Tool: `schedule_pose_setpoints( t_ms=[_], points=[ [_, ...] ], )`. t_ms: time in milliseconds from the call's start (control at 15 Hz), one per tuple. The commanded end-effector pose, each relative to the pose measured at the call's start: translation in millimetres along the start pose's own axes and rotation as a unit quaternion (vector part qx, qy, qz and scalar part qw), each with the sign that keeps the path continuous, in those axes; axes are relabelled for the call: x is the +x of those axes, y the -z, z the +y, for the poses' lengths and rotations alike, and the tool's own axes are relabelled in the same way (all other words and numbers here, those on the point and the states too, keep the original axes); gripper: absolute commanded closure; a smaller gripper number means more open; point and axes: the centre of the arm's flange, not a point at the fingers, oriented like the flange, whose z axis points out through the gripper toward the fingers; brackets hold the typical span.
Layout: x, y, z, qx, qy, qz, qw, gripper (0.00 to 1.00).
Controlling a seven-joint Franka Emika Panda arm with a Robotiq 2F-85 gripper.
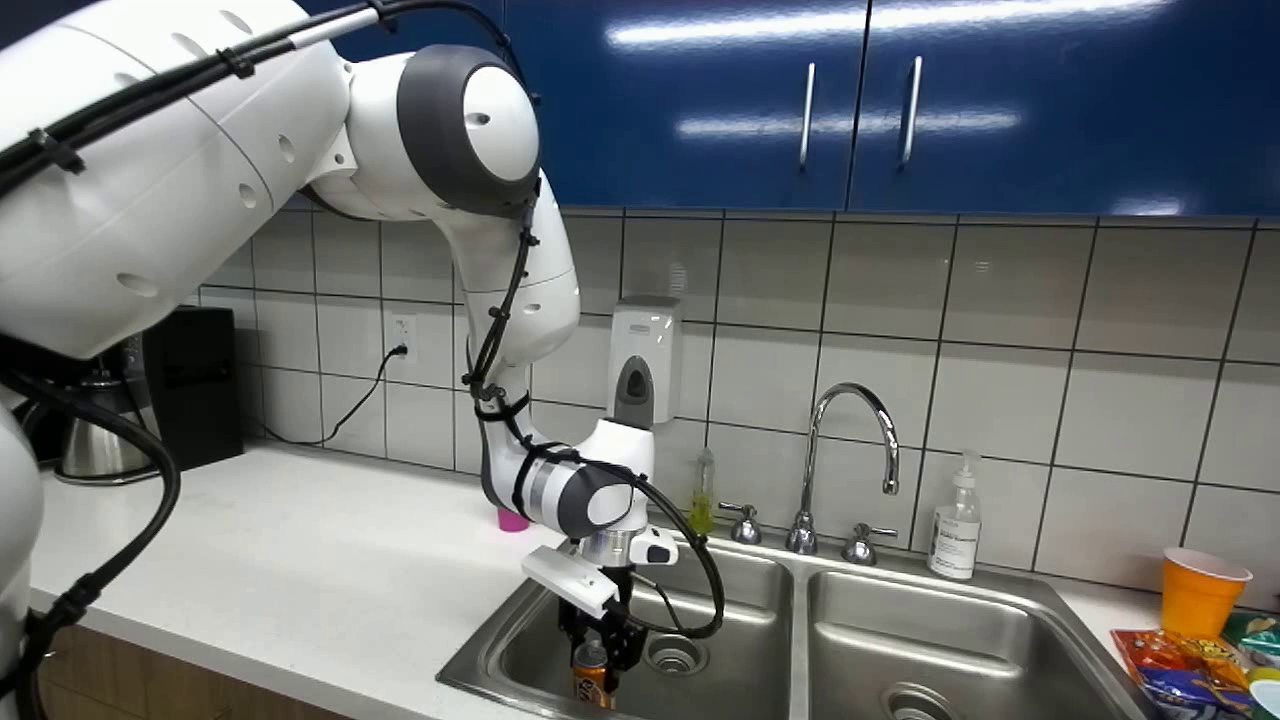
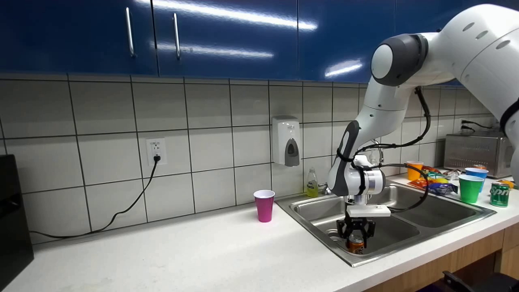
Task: Put the orange can in the sink on the left.
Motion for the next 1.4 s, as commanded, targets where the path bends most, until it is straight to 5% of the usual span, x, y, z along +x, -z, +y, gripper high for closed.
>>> schedule_pose_setpoints(
  t_ms=[0,1333],
  points=[
    [-6,-3,3,0.007,-0.006,0.002,1.0000,0.03],
    [-28,48,-3,-0.021,0.019,0.018,0.9994,0.00]
  ],
)
